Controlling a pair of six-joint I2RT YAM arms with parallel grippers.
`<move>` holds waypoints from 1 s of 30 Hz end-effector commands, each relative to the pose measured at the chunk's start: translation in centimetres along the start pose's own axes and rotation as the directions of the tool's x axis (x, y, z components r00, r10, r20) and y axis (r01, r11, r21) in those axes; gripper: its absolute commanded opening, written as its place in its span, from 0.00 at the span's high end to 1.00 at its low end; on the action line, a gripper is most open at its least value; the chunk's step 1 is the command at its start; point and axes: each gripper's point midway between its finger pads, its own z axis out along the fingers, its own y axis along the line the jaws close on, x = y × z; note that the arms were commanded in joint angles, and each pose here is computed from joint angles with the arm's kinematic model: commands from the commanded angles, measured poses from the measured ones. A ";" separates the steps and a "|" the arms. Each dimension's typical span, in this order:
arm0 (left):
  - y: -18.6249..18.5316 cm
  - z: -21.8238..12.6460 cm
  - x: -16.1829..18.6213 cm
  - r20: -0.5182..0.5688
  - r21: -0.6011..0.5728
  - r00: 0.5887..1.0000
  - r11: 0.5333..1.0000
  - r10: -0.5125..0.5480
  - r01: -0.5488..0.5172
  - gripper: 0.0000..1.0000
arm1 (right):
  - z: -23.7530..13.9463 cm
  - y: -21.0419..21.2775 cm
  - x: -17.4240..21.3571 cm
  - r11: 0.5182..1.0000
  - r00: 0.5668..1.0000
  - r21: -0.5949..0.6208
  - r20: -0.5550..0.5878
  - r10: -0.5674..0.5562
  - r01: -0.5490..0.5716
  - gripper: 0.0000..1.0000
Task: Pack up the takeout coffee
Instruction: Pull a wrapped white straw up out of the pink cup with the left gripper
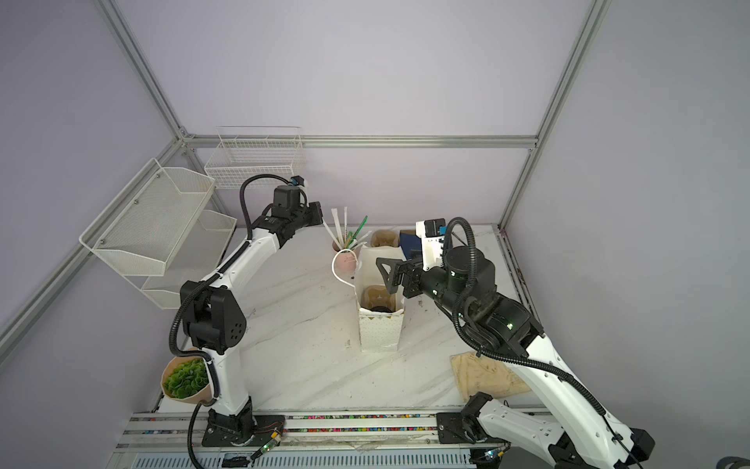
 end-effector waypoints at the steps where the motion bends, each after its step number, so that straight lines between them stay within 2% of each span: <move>1: -3.1 -6.3 -8.6 0.211 0.040 0.976 0.997 0.056 -0.066 1.00 | -0.7 0.7 -1.6 1.000 0.999 -0.023 0.051 0.015 -0.014 0.03; 11: -6.9 -11.1 -11.5 0.304 0.062 0.944 0.986 0.130 -0.156 1.00 | -0.7 0.3 -1.4 0.999 0.998 -0.007 0.049 0.037 -0.037 0.03; 14: -7.9 -12.4 -12.2 0.335 0.036 0.924 0.977 0.186 -0.210 1.00 | -0.9 0.3 -1.4 0.999 0.998 -0.008 0.052 0.043 -0.043 0.03; 18: -9.4 -14.9 -13.7 0.389 0.037 0.899 0.972 0.201 -0.233 1.00 | -1.1 0.3 -1.5 0.999 0.997 -0.009 0.055 0.050 -0.050 0.03; 21: -11.5 -18.4 -15.1 0.450 0.057 0.868 0.964 0.208 -0.260 1.00 | -1.5 -0.1 -1.7 0.998 0.996 0.012 0.067 0.058 -0.059 0.03; 26: -15.5 -26.5 -16.5 0.555 0.093 0.803 0.942 0.219 -0.322 1.00 | -2.0 -1.1 -2.2 0.994 0.992 0.067 0.101 0.075 -0.082 0.03; 30: -18.0 -31.8 -15.3 0.586 0.185 0.789 0.918 0.185 -0.352 1.00 | -2.2 -2.4 -2.4 0.984 0.987 0.134 0.126 0.097 -0.114 0.03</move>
